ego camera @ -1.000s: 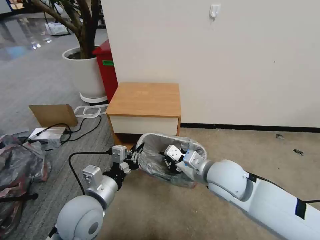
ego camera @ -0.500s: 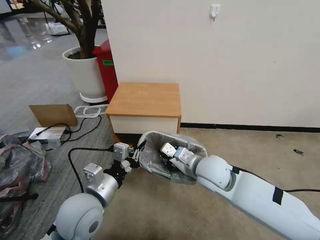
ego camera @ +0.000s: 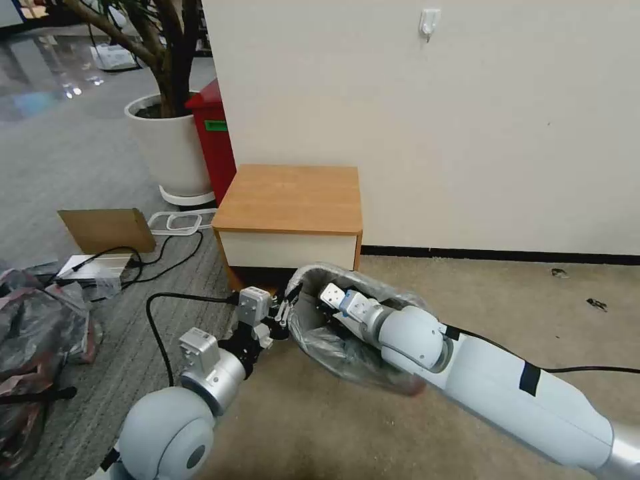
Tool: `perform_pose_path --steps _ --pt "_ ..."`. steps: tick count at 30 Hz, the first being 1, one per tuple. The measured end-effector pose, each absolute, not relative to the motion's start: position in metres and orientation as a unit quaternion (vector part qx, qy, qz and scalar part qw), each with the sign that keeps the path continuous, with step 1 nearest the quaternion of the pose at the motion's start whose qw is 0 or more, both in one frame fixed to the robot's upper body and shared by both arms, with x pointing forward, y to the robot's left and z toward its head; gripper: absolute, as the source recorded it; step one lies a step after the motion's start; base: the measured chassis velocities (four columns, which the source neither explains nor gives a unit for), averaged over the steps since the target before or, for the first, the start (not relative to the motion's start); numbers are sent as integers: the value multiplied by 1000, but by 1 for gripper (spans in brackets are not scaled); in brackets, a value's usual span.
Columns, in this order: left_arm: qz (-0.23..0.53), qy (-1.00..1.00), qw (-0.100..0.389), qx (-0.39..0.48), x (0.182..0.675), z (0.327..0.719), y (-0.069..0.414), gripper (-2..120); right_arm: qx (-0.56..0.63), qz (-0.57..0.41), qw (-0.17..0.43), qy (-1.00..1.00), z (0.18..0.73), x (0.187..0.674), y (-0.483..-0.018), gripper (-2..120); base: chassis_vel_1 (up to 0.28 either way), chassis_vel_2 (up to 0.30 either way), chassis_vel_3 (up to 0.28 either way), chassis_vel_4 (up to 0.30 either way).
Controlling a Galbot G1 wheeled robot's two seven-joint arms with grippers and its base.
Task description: Pick up the garbage bag from the table and place it over the trash can.
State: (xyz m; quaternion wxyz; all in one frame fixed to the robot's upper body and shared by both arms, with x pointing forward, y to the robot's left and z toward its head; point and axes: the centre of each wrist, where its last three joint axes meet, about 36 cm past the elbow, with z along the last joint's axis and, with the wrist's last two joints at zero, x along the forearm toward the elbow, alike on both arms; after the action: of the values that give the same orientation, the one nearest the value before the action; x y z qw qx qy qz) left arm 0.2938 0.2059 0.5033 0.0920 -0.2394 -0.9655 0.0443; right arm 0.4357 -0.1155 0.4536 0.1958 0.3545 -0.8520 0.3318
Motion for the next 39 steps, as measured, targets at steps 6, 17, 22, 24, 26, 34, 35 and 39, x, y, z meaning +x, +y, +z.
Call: perform_pose_path --steps 6,17,22,24,26,34,35,39 --pt "50 -965 93 -238 293 504 205 8 352 340 201 -849 447 437 -116 0 0 0 0 0" --pt "60 -965 93 -236 293 504 204 8 351 351 205 -843 442 441 -116 0 0 0 0 0" --pt "66 -967 100 -227 296 499 205 8 363 334 207 -845 452 437 -118 0 0 0 0 0" --pt "77 -968 114 -212 300 495 207 8 374 318 208 -846 463 435 -122 0 0 0 0 0" --pt "83 -968 119 -207 302 493 208 8 377 313 209 -846 466 433 -124 0 0 0 0 0" --pt "148 -962 164 -162 323 479 208 8 393 245 223 -858 490 425 -141 0 0 0 0 0" --pt "162 -959 174 -155 326 475 207 8 394 230 223 -861 495 424 -145 0 0 0 0 0" --pt "199 -949 203 -133 332 464 202 8 398 179 221 -872 512 414 -158 0 0 0 0 0"
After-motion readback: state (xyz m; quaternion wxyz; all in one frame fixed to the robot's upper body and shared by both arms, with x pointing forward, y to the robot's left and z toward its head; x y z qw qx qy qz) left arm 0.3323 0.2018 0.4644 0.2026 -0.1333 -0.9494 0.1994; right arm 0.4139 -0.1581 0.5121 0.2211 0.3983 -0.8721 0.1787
